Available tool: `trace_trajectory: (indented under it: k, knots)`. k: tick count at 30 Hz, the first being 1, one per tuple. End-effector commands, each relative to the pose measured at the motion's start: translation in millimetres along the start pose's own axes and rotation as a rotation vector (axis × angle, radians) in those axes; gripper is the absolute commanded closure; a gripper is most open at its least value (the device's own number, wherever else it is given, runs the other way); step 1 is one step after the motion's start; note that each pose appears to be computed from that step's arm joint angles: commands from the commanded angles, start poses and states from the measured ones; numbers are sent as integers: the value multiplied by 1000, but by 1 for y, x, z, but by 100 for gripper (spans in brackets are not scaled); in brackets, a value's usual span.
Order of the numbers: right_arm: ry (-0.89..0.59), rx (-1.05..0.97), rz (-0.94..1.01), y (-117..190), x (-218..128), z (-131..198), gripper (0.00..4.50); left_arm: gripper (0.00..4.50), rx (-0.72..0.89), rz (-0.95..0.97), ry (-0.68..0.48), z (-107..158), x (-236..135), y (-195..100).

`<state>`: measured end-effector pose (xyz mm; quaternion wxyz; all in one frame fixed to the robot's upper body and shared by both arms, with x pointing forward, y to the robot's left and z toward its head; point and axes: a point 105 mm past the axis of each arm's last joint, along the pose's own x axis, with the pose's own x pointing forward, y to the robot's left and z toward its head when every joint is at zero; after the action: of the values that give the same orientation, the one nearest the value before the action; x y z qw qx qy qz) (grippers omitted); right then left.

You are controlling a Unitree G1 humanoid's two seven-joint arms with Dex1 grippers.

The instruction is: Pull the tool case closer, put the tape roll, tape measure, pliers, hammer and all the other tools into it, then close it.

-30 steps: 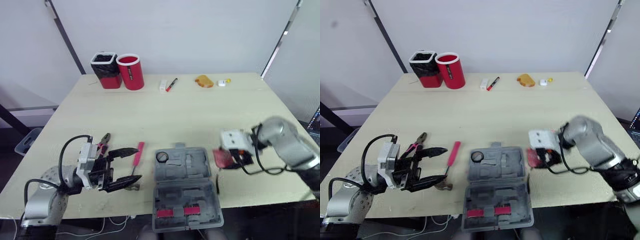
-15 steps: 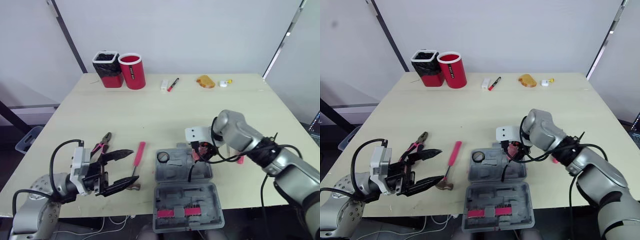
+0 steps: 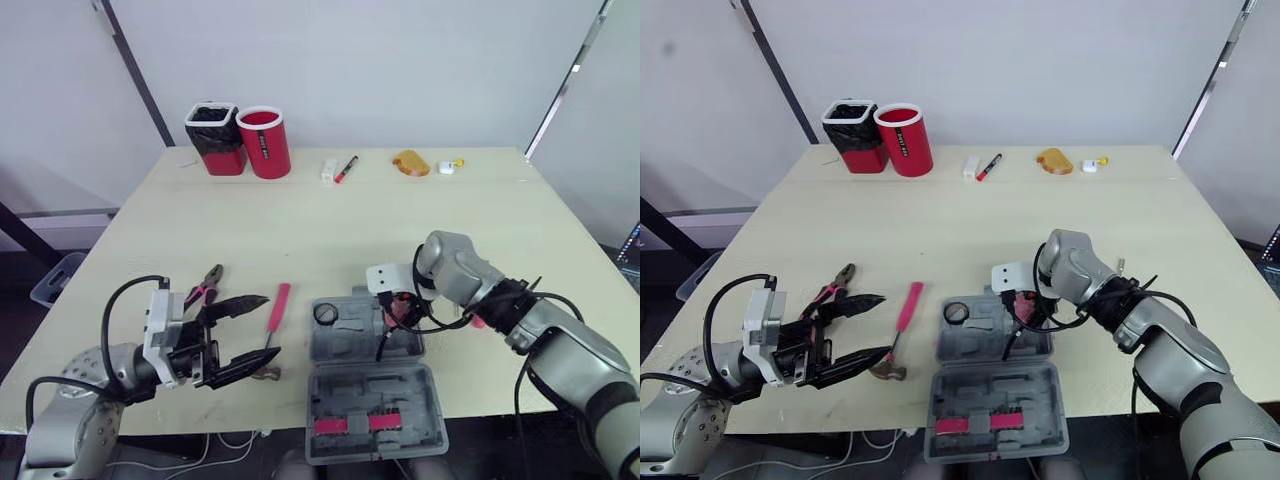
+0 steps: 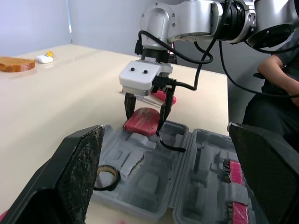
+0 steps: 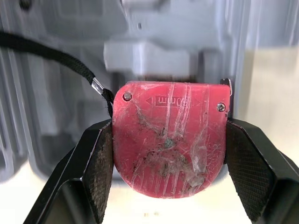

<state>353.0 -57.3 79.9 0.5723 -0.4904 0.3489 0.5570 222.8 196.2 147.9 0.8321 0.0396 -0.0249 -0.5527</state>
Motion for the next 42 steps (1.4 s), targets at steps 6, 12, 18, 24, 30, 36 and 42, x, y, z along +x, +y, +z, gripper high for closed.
trace_trajectory:
  k: [6, 12, 18, 24, 30, 36, 42]
  knots:
    - [-49, -21, -74, -8, -12, 3, 5, 0, 21, -17, 1, 3, 2, 1]
    - [-225, 27, -155, -6, -40, -2, 5, 0, 20, -20, -2, 7, 11, 10]
    - [-585, 165, -267, -5, -61, -7, 5, 0, 17, -18, -5, 8, 15, 10]
    - [-742, 248, -320, 0, -48, -18, 80, 0, 8, -15, 0, 5, 10, 15]
    - [-764, 277, -330, 1, -37, -18, 226, 0, 2, -19, 6, -3, -3, 24]
    - [-747, 273, -334, 6, -32, -25, 226, 0, 4, -23, 8, -10, -12, 24]
    - [-751, 294, -330, 11, -25, -29, 226, 0, 9, -37, 3, -12, -14, 15]
